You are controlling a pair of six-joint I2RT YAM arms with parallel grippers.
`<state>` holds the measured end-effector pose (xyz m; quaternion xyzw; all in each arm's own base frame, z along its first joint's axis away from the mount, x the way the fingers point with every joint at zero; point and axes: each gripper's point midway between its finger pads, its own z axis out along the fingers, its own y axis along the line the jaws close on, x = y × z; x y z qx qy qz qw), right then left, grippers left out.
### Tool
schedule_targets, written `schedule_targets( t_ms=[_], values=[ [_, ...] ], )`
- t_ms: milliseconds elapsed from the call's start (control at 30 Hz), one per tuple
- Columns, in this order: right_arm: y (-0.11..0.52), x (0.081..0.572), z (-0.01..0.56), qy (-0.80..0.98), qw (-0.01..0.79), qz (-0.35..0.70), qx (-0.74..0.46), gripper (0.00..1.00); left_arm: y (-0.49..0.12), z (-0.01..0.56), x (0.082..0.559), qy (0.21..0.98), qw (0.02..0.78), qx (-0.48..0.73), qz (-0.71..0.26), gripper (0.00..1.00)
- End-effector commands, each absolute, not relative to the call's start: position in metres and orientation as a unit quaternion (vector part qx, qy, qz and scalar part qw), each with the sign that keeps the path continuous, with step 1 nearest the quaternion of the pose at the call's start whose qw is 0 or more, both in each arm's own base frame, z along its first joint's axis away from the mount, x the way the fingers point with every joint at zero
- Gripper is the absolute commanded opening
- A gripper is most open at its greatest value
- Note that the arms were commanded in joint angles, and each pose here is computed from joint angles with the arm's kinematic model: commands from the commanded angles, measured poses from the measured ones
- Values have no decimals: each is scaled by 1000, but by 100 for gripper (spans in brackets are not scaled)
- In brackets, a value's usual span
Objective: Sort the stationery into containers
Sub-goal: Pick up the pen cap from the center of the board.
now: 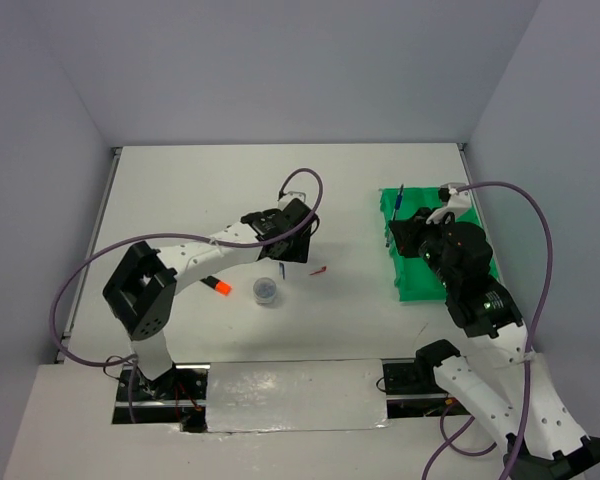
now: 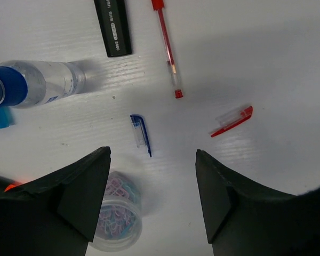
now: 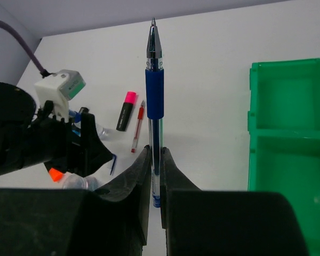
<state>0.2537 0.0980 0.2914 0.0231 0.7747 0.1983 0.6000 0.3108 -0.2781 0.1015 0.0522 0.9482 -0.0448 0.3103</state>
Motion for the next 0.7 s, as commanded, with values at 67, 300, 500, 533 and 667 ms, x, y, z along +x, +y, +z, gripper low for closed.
schedule_targets(
  t_ms=[67,300,500,533,667],
  values=[
    [105,250,301,757,614,222,13,0,-273,76,320,955,291,35,-37,77],
    [110,250,290,764,605,224,-4,0,-266,58,325,960,278,24,-18,77],
    [115,247,292,761,605,233,-22,0,-257,36,320,965,261,22,9,76],
    [115,248,291,762,604,233,-22,0,-255,30,317,966,256,23,12,75],
    [115,248,290,762,604,232,-24,0,-251,20,312,969,247,22,15,74]
  ],
)
